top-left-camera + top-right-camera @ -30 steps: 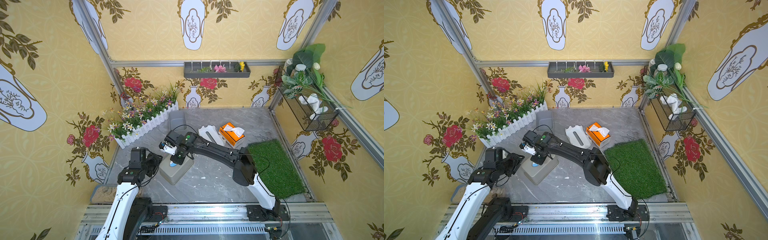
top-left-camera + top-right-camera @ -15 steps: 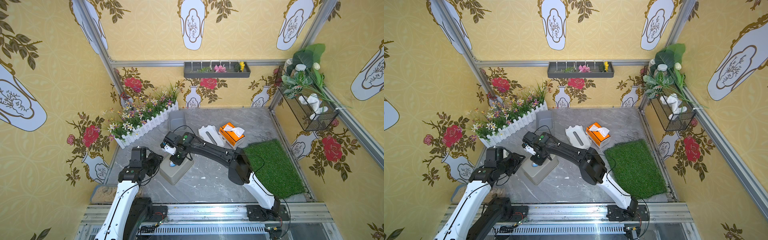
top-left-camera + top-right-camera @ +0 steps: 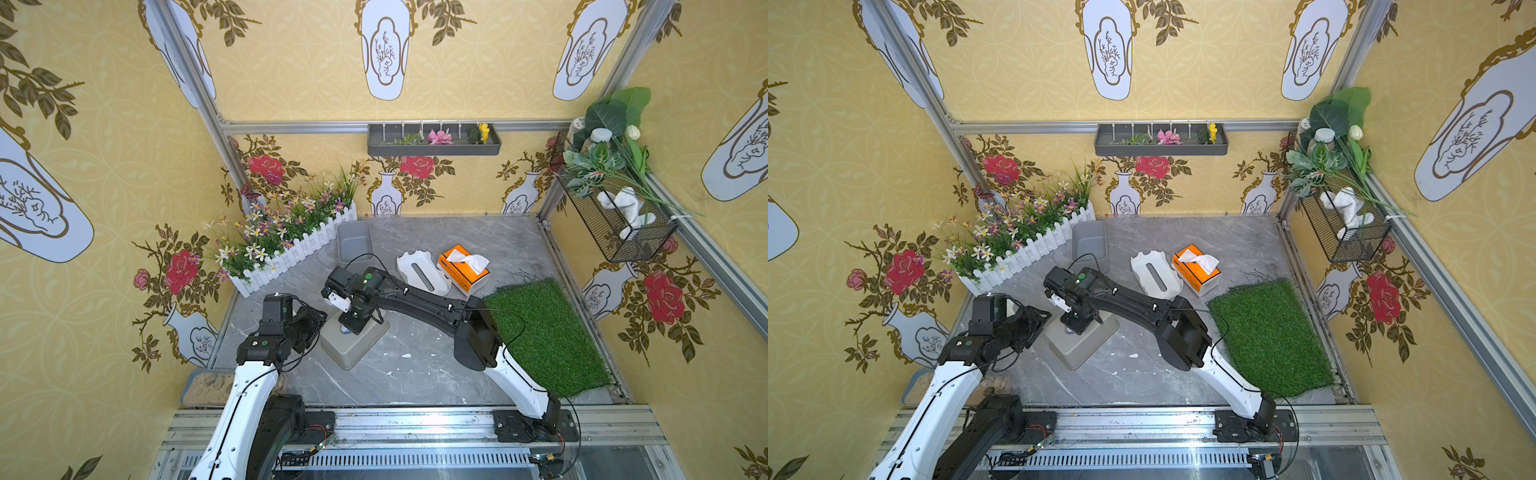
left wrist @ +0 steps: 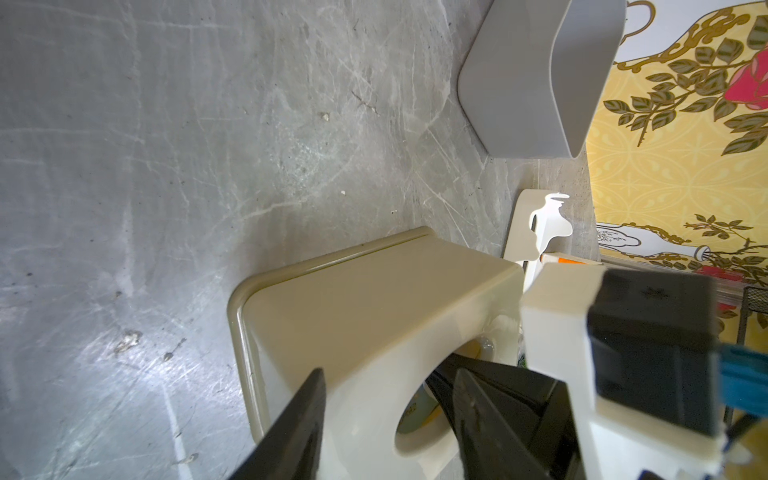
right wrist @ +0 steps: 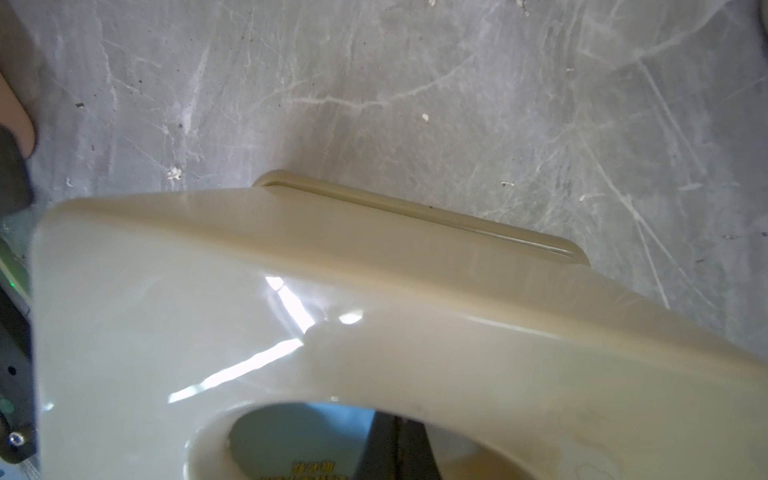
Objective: Put the tissue paper into the tissue box
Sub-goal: Pull the paper towel from the tissue box.
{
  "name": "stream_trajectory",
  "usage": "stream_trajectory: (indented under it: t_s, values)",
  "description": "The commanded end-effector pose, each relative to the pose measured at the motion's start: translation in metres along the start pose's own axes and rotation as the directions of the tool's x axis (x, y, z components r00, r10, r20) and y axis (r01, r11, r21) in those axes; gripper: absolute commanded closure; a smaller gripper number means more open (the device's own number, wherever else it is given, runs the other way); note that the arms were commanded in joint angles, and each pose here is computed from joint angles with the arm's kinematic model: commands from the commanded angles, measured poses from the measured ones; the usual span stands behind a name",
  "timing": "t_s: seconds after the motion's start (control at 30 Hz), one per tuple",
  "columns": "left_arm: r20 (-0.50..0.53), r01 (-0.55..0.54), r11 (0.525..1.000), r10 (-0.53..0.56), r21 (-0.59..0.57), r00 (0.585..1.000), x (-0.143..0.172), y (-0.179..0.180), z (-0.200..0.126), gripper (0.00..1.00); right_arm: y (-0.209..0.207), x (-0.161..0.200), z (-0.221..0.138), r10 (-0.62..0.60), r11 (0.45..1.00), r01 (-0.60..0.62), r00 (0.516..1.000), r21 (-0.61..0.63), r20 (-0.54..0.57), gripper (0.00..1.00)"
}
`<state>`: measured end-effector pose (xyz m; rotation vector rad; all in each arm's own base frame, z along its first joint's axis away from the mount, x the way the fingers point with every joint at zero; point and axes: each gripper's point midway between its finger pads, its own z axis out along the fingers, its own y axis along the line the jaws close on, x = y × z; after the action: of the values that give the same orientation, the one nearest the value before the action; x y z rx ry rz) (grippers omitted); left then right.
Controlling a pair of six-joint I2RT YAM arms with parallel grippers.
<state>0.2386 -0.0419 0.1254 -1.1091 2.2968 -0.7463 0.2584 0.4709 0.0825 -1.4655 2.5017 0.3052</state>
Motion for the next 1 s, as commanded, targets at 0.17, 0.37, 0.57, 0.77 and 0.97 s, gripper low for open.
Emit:
stream_trajectory:
  t_s: [0.17,0.37,0.57,0.77,0.97]
  values:
    - [0.002,-0.020,1.000,0.020,0.008,1.000,0.000,0.000,0.001,0.49,-0.005,-0.017,-0.038,0.016,0.998,-0.023,0.992,0.054,0.124,1.00]
    - [-0.011,-0.031,0.999,0.031,0.007,0.999,0.001,-0.001,0.003,0.49,-0.002,-0.023,-0.049,0.025,0.999,-0.032,0.988,0.039,0.155,1.00]
    - [-0.023,-0.038,0.999,0.038,0.007,0.999,0.002,-0.001,0.005,0.49,0.000,-0.028,-0.060,0.025,0.999,-0.032,0.983,0.037,0.182,1.00]
    - [-0.033,-0.038,0.999,0.038,0.013,0.999,0.002,-0.003,0.008,0.49,0.000,-0.035,-0.078,0.023,0.998,-0.034,0.976,0.045,0.215,1.00]
    - [-0.067,-0.038,0.999,0.040,0.029,0.997,0.005,-0.008,0.014,0.49,0.005,-0.027,-0.063,0.015,0.999,-0.020,0.987,0.027,0.158,1.00]
